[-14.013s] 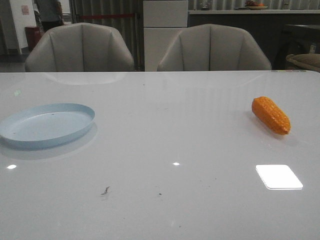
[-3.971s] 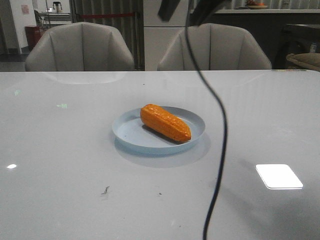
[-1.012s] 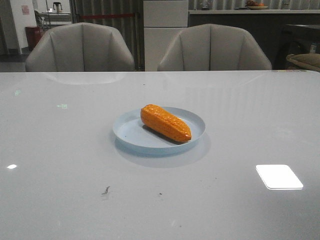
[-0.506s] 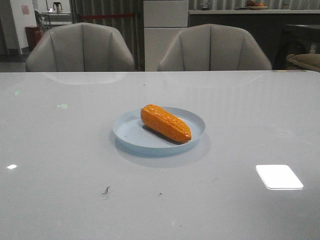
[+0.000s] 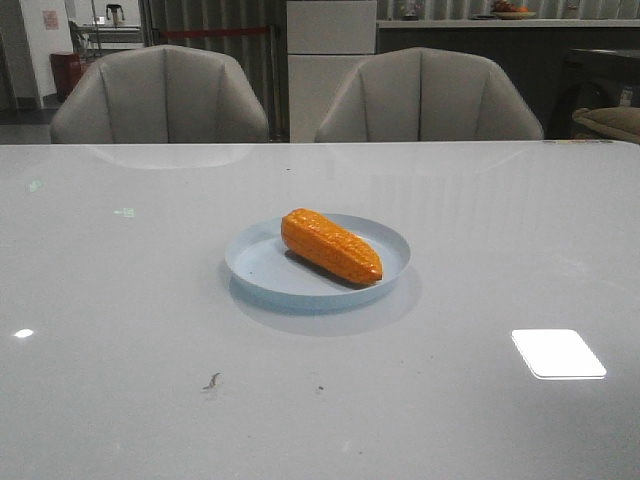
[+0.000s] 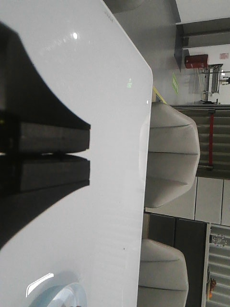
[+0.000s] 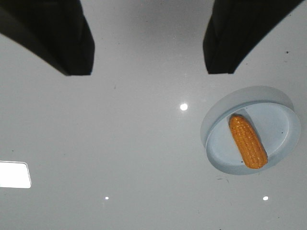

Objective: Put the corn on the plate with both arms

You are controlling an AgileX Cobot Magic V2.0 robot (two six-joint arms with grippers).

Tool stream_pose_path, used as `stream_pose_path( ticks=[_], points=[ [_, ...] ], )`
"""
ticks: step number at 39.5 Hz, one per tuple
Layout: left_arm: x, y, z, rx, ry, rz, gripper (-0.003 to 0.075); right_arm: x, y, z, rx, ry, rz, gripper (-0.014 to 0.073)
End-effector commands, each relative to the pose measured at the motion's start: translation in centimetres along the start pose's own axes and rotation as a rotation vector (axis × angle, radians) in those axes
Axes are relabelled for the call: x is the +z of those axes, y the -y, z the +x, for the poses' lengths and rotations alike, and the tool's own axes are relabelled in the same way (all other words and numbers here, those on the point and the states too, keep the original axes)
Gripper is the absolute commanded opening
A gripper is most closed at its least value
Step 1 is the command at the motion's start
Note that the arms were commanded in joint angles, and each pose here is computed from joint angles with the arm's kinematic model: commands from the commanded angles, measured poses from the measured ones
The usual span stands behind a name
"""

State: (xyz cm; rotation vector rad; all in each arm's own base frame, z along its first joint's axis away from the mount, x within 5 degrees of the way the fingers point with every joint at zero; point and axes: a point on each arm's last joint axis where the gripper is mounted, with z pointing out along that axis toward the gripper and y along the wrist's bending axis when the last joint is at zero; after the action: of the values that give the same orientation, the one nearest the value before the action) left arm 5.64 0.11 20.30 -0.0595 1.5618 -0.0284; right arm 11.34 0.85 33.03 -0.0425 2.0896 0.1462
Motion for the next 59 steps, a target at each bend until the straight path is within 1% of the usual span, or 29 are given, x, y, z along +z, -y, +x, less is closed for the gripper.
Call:
stream_pose_path(
  ticks=[1, 19, 25, 28, 30, 32, 33, 37, 40, 42, 45, 49, 53, 54, 59],
  points=[
    [0.0, 0.0, 0.3, -0.007, 0.069, 0.002, 0.0094, -0.4, 0.1, -1.3, -0.001, 0.092, 0.013, 0.0582],
    [0.0, 0.0, 0.3, -0.007, 0.069, 0.002, 0.0094, -0.4, 0.1, -1.3, -0.001, 0.092, 0.013, 0.0582],
    [0.0, 0.0, 0.3, -0.007, 0.069, 0.002, 0.0094, -0.6, 0.0, -1.5, 0.014, 0.115, 0.010, 0.0575],
    [0.0, 0.0, 0.3, -0.007, 0.069, 0.002, 0.0094, -0.7, -0.1, -1.5, 0.026, 0.125, 0.001, 0.0526],
    [0.0, 0.0, 0.3, -0.007, 0.069, 0.002, 0.0094, -0.7, -0.1, -1.5, 0.036, 0.124, -0.008, 0.0463],
    [0.0, 0.0, 0.3, -0.007, 0.069, 0.002, 0.0094, -0.7, -0.2, -1.4, 0.045, 0.118, -0.017, 0.0372],
    [0.0, 0.0, 0.3, -0.007, 0.069, 0.002, 0.0094, -0.7, -0.2, -1.4, 0.045, 0.114, -0.018, 0.0347],
    [0.0, 0.0, 0.3, -0.007, 0.069, 0.002, 0.0094, -1.0, -0.3, -1.3, 0.039, 0.120, -0.018, 0.0139],
    [0.0, 0.0, 0.3, -0.007, 0.069, 0.002, 0.0094, -1.7, -0.4, -1.2, 0.025, 0.145, -0.011, 0.0004],
    [0.0, 0.0, 0.3, -0.007, 0.069, 0.002, 0.0094, -2.4, -0.3, -1.1, -0.008, 0.175, 0.013, 0.0034],
    [0.0, 0.0, 0.3, -0.007, 0.069, 0.002, 0.0094, -3.3, -0.3, -0.9, -0.017, 0.205, 0.040, 0.0024],
    [0.0, 0.0, 0.3, -0.007, 0.069, 0.002, 0.0094, -4.1, 0.0, -0.3, 0.029, 0.250, 0.075, 0.0025],
    [0.0, 0.0, 0.3, -0.007, 0.069, 0.002, 0.0094, -4.0, 0.3, 0.8, 0.088, 0.296, 0.097, 0.0025],
    [0.0, 0.0, 0.3, -0.007, 0.069, 0.002, 0.0094, -3.9, 0.3, 1.2, 0.100, 0.320, 0.098, 0.0025],
    [0.0, 0.0, 0.3, -0.007, 0.069, 0.002, 0.0094, -3.4, 0.5, 3.2, 0.078, 0.458, 0.087, 0.0025]
  ],
)
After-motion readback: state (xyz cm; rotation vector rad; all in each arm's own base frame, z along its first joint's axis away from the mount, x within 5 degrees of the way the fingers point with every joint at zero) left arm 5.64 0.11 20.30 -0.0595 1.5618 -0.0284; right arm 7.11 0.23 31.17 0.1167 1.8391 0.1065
